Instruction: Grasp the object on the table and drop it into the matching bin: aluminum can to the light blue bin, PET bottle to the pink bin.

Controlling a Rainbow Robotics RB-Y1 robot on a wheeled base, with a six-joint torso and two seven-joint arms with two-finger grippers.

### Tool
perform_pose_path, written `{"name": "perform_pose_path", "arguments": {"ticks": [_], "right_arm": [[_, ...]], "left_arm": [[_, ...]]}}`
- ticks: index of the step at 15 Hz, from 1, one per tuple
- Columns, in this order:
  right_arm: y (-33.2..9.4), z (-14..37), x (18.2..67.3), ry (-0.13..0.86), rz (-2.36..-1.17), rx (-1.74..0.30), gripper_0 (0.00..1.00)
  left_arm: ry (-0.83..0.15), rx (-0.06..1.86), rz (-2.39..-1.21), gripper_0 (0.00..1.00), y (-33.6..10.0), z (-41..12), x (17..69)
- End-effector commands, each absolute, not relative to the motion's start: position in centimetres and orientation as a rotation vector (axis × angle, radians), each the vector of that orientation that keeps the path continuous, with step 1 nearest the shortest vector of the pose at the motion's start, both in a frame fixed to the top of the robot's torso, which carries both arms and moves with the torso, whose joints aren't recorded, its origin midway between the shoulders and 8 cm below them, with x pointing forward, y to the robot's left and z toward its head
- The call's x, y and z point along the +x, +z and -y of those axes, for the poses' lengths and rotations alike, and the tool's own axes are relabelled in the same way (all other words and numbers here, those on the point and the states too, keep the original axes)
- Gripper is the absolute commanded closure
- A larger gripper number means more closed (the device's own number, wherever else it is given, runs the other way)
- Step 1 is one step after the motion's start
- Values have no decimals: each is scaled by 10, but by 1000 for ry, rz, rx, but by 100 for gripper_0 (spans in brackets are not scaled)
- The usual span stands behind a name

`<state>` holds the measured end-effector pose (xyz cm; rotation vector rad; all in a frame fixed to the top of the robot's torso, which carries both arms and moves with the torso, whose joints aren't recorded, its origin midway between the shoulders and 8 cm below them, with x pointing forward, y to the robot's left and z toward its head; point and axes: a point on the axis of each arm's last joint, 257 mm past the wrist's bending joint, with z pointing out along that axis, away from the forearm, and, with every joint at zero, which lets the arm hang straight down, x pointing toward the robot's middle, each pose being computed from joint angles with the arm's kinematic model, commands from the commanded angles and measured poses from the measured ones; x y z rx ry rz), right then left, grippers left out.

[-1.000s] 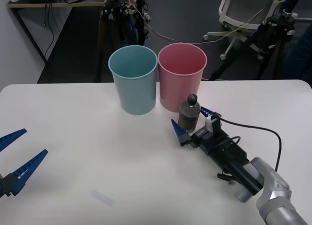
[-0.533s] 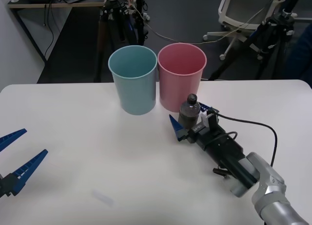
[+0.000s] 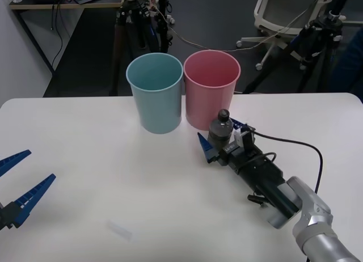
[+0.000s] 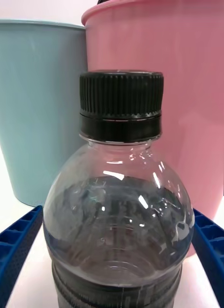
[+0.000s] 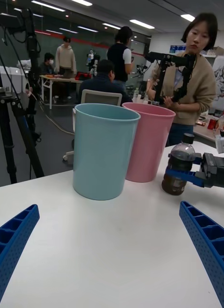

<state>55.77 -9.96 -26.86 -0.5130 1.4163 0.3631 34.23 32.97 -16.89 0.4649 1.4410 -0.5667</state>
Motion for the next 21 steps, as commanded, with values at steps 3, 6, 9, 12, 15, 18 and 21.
{"name": "perform_pose_path", "arguments": {"ticks": [3, 6, 9, 12, 15, 18, 21], "right_arm": [[-268, 103, 559, 360, -1417, -506, 94], [-269, 104, 559, 357, -1418, -506, 100], [-268, 108, 558, 356, -1415, -512, 100], [-270, 117, 538, 356, -1412, -544, 100], [-265, 130, 501, 370, -1433, -582, 100], [-259, 148, 459, 415, -1450, -605, 100], [-238, 169, 424, 457, -1463, -598, 100]], "left_arm": [[-567, 465, -1441, 0, -169, -330, 342], [-567, 465, -1441, 0, -169, -330, 342], [-567, 465, -1441, 0, -169, -330, 342], [-567, 465, -1441, 0, -169, -330, 342], [-567, 465, -1441, 0, -169, -330, 342], [-567, 465, -1441, 0, -169, -330, 342], [-567, 465, -1441, 0, -169, -330, 342]]}}
